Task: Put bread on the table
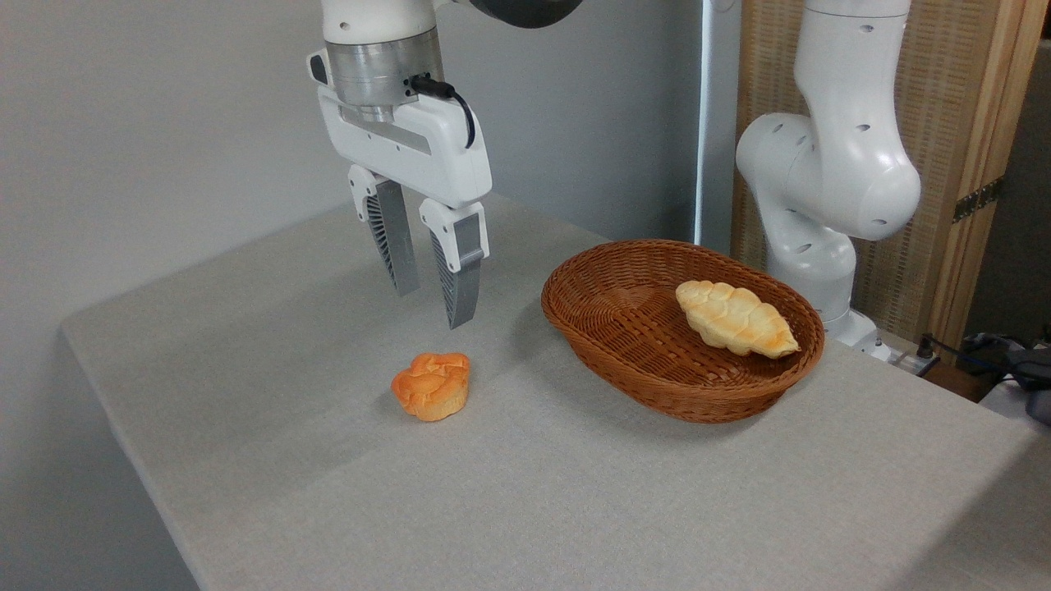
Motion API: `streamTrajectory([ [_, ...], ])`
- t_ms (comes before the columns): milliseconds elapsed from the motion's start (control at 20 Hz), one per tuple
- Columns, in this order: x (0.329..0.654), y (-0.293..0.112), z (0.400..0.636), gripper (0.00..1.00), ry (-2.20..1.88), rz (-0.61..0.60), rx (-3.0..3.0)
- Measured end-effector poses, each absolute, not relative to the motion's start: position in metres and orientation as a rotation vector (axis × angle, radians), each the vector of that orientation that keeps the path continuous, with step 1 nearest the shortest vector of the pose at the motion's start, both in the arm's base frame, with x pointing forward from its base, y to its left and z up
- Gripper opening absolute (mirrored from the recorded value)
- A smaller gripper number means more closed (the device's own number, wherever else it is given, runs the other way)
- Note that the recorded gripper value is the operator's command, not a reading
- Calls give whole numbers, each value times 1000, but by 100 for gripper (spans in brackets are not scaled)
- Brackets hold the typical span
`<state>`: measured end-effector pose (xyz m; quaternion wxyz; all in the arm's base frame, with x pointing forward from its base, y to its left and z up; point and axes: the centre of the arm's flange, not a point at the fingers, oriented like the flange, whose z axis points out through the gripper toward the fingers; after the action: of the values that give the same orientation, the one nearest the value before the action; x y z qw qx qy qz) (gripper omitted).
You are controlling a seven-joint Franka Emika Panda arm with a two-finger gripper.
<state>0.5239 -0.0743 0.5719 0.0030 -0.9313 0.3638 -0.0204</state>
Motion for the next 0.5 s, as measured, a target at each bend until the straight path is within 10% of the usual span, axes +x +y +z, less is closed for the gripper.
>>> streamTrajectory([
  [500,513,-90,574,100,1188,-1,-2909],
])
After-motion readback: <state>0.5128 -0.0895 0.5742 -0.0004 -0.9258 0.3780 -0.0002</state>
